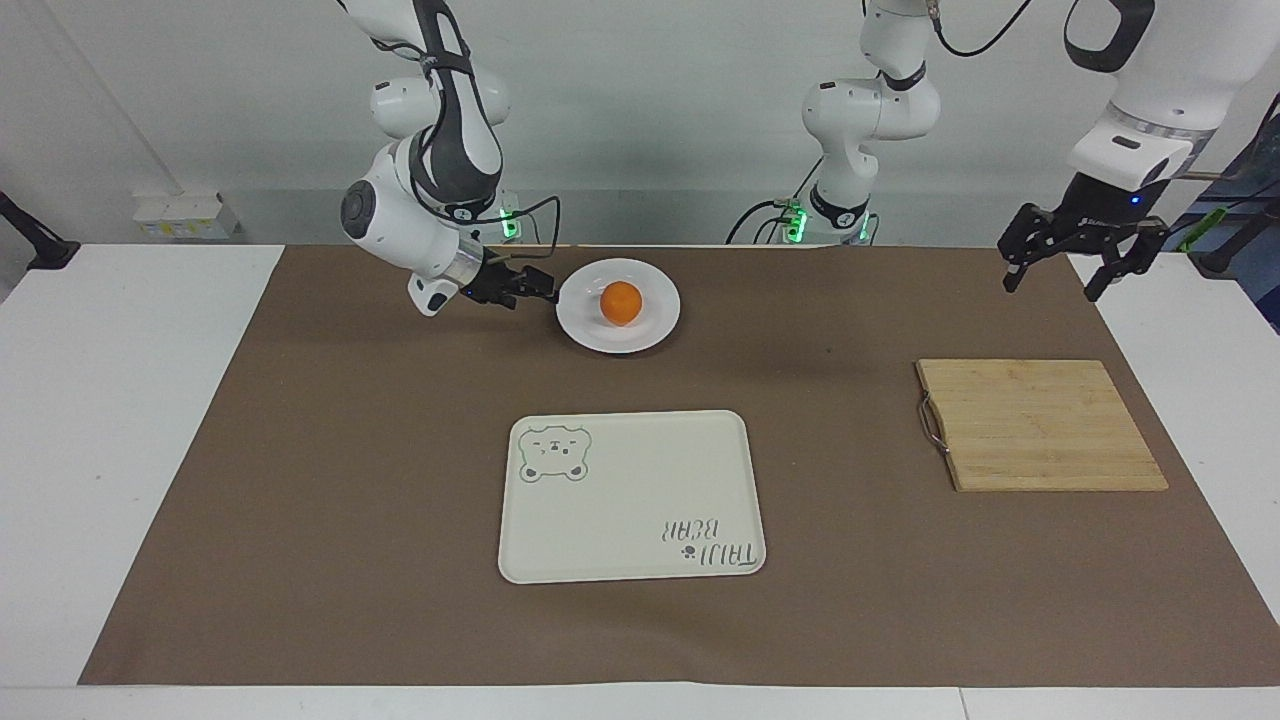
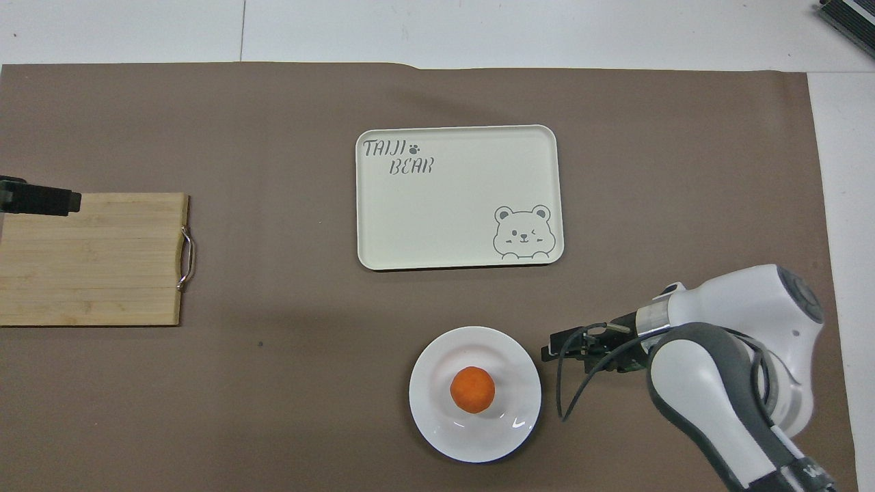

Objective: Place orange and plate with both arms
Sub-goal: 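Grasp the rim of the white plate with the right gripper, then slide the plate with the orange onto the bear tray with the right gripper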

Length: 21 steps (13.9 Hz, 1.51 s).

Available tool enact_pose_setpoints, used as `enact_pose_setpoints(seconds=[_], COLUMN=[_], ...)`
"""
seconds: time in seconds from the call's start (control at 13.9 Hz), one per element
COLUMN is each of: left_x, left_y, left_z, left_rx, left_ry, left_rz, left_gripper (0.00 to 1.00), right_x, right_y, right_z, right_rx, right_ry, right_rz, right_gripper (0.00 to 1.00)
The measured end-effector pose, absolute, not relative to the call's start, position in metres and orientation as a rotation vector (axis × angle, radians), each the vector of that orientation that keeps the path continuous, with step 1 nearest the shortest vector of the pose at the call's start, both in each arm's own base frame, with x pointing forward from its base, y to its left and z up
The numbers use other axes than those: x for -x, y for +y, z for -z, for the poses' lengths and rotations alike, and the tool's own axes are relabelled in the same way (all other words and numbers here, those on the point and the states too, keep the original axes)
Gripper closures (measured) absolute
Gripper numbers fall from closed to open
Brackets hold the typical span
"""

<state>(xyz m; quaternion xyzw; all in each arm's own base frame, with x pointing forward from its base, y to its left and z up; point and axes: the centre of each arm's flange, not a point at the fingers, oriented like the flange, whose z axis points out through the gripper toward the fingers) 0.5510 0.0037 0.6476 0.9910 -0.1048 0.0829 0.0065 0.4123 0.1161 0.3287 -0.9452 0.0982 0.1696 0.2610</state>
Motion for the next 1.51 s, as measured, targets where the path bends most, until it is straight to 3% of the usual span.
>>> enact_pose_setpoints(seconds=[0.43, 0.5, 0.72, 0.93, 1.29, 1.51], left_x=[-0.546, -0.546, -0.546, -0.545, -0.544, -0.544], left_y=[0.007, 0.007, 0.007, 0.007, 0.007, 0.007], left_z=[-0.652, -0.652, -0.652, -0.651, -0.651, -0.651], left_rx=[-3.108, -3.108, -3.108, -3.108, -3.108, -3.108], left_ry=[-0.322, -0.322, -0.323, -0.323, -0.323, -0.323], left_rz=[-0.179, -0.179, -0.178, -0.161, -0.150, -0.149], left_gripper=[0.00, 0.00, 0.00, 0.00, 0.00, 0.00], right_x=[-0.361, -0.355, -0.346, -0.344, -0.343, -0.360], right_y=[0.143, 0.144, 0.140, 0.143, 0.140, 0.130], right_z=[-0.273, -0.268, -0.257, -0.260, -0.257, -0.270], right_rx=[2.519, 2.525, 2.546, 2.510, 2.427, 2.385], right_ry=[0.231, 0.227, 0.240, 0.273, 0.338, 0.344], right_rz=[-0.429, -0.442, -0.444, -0.441, -0.414, -0.369], right_gripper=[0.00, 0.07, 0.45, 0.75, 0.83, 0.87])
